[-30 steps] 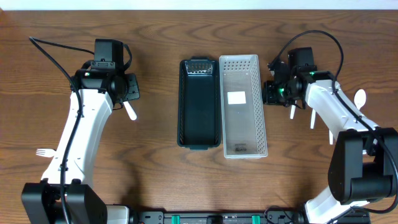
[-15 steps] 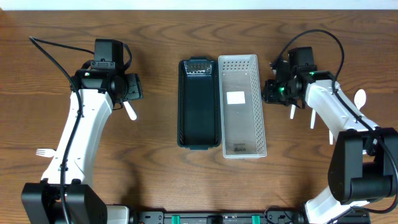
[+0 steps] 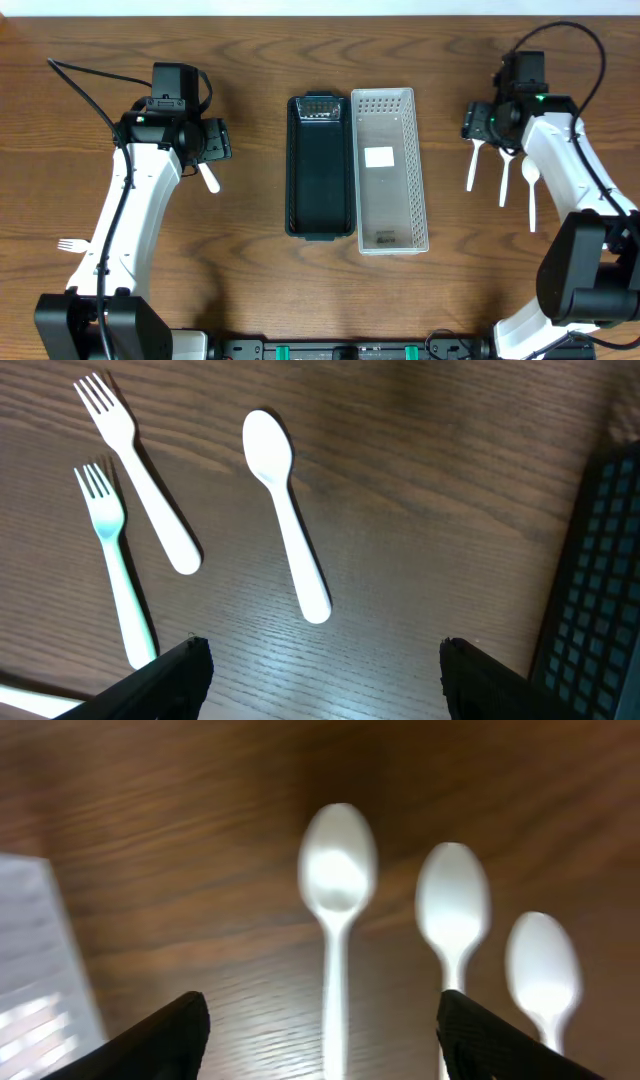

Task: Pack container
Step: 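Lower the right gripper and grasp the leftmost white spoon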

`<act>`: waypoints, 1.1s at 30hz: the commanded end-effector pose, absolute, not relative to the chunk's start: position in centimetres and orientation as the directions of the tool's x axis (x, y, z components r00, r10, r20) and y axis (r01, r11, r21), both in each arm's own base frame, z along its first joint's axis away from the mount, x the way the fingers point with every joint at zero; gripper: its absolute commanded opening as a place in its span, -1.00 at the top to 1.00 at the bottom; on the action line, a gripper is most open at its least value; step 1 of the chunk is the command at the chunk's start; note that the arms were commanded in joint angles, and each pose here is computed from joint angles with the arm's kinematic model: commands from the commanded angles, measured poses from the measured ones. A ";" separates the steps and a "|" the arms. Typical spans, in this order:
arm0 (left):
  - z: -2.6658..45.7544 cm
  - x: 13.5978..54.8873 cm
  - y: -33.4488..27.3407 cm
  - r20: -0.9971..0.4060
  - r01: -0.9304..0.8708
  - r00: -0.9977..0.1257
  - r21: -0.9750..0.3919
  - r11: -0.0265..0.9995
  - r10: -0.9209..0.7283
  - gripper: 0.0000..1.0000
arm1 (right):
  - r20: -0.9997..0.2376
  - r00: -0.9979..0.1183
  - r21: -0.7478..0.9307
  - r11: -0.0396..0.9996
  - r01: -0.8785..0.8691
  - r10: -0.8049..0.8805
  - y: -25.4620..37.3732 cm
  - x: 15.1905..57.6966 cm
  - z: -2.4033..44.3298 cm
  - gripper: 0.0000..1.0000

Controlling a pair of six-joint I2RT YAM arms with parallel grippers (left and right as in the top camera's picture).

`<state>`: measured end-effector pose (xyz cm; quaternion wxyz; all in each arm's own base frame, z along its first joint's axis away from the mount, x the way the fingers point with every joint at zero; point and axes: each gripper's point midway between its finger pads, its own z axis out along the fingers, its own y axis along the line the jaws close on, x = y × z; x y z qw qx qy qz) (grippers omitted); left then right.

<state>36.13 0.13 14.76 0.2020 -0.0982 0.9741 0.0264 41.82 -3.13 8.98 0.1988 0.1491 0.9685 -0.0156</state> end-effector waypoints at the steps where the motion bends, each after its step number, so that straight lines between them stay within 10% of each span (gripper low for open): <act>1: 15.4 36.5 0.1 -0.412 -0.205 -0.893 0.007 0.979 -0.184 -0.53 | -0.375 -0.861 -0.012 0.927 0.375 0.343 -5.6 41.7 7.9 -0.54; 12: 15.4 36.5 0.1 -0.412 -0.205 -0.892 0.007 0.979 -0.184 -0.53 | -0.276 -0.909 -0.029 0.942 0.334 0.313 -5.1 41.5 3.2 -0.79; 33: 15.4 36.5 0.0 -0.412 -0.205 -0.892 0.007 0.979 -0.184 -0.53 | -0.170 -0.948 -0.031 0.960 0.279 0.270 -2.7 40.8 -1.5 -0.68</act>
